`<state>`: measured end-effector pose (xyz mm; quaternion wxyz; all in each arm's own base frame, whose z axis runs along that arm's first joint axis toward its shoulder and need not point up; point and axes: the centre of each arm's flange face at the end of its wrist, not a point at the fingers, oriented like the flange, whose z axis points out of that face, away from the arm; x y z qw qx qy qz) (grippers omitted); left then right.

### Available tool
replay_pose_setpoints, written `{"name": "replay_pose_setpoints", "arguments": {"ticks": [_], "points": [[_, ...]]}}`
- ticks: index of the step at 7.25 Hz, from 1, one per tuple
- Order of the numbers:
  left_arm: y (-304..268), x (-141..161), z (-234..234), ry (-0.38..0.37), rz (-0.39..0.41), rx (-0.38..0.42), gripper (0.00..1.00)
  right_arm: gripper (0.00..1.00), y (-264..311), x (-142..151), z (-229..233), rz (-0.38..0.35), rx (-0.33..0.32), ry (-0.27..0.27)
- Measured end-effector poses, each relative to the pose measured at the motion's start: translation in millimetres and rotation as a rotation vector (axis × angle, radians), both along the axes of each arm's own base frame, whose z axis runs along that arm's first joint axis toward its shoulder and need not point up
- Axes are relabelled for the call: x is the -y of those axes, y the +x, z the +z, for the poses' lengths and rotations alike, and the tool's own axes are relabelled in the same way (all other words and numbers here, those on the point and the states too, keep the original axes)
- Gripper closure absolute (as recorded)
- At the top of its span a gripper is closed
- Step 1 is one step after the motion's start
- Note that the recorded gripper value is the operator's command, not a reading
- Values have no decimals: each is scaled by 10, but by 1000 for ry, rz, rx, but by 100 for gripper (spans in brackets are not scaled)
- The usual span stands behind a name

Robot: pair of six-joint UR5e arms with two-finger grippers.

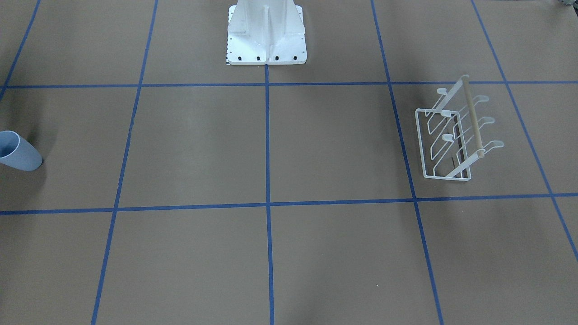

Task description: Hang cup on cup holder

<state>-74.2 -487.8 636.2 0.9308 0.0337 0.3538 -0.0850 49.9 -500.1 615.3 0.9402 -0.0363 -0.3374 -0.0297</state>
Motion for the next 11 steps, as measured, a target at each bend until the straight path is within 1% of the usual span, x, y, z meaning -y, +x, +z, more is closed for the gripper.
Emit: {"name": "replay_pose_setpoints", "arguments": {"ticks": [4,6,8,9,10,11], "points": [[5,-24,30,-6,0,4,1,0,-26,4,42,-7,-2,-7],[12,-34,15,-6,0,-4,1,0,-34,62,-53,-8,0,13],[73,-5,-71,17,12,-19,1,0,-161,347,-435,-14,5,72],[154,19,-124,29,28,-24,1,0,-360,468,-616,-34,11,97],[236,36,-144,31,43,-27,1,0,-638,492,-725,-76,19,133],[299,58,-171,34,53,-27,1,0,-869,427,-705,-117,34,179]]}}
